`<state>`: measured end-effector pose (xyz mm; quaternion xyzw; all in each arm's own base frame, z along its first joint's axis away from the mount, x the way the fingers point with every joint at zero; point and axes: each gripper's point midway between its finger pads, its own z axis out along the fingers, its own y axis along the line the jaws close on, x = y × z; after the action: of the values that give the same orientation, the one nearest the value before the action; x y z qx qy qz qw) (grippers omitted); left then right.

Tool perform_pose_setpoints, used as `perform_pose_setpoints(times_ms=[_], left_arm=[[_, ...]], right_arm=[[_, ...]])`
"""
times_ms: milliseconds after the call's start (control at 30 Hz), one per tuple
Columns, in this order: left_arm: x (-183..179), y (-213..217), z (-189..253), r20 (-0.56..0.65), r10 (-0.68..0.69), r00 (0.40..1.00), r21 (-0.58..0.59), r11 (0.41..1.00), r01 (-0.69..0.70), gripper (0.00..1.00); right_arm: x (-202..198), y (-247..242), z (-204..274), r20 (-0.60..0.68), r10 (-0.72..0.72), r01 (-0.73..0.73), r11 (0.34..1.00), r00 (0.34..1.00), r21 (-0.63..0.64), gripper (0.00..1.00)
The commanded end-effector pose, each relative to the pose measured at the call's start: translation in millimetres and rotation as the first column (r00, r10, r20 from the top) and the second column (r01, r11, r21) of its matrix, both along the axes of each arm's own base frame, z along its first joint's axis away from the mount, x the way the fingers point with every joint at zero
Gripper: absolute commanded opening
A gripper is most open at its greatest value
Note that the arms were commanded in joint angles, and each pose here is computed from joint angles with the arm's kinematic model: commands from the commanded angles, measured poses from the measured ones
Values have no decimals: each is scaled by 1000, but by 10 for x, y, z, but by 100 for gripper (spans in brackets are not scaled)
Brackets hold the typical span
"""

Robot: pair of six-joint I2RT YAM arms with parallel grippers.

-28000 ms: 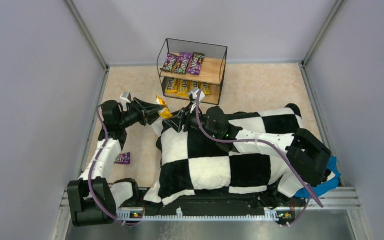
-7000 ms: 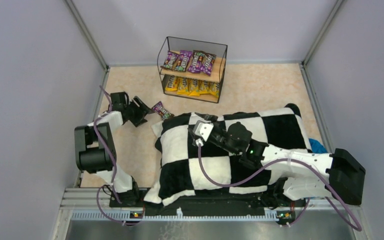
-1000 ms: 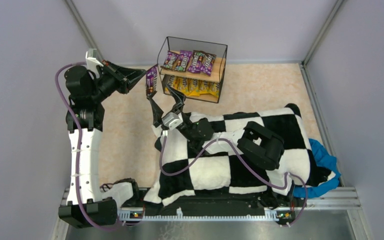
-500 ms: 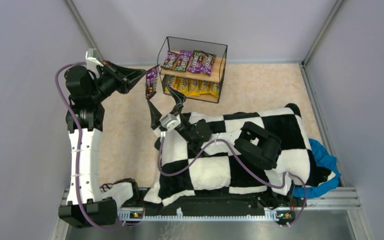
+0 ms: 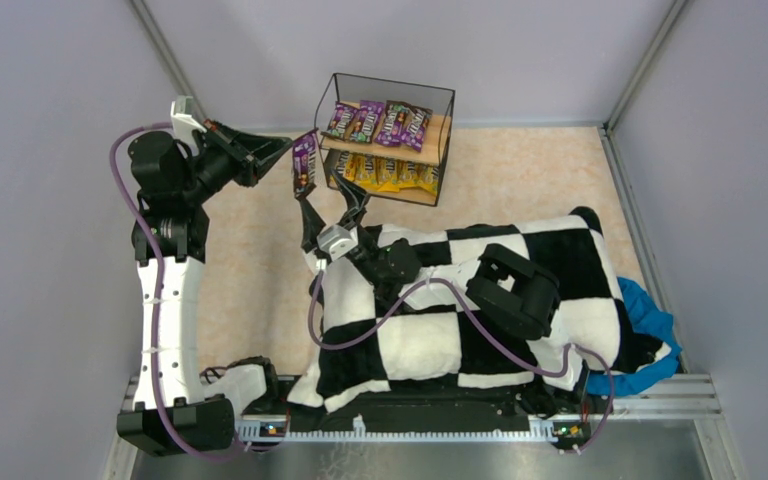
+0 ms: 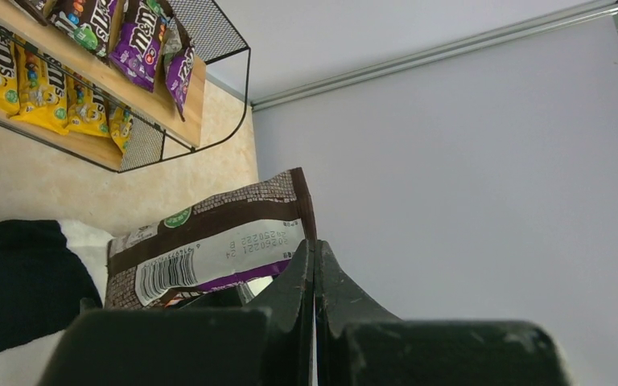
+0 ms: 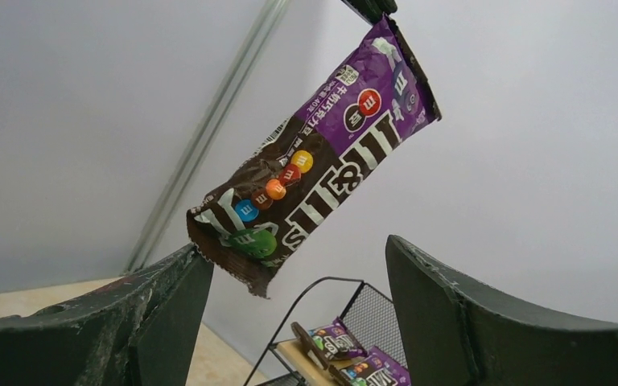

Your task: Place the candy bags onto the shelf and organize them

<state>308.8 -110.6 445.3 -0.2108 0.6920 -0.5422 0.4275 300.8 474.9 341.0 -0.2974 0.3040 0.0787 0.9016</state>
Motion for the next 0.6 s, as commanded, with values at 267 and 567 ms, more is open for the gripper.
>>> perform_pose_setpoints(times_ms=[267,567], left_arm=[[-22,-32,78,39,-21,999,-1,1000,21,0],[-2,-27,65,33,-17,999,-3,1000,17,0]], right_arm=[[-171,-359,483,44,-32,24,985,999,172,74],[-224,-489,553,59,-53,42,984,997,173,69]])
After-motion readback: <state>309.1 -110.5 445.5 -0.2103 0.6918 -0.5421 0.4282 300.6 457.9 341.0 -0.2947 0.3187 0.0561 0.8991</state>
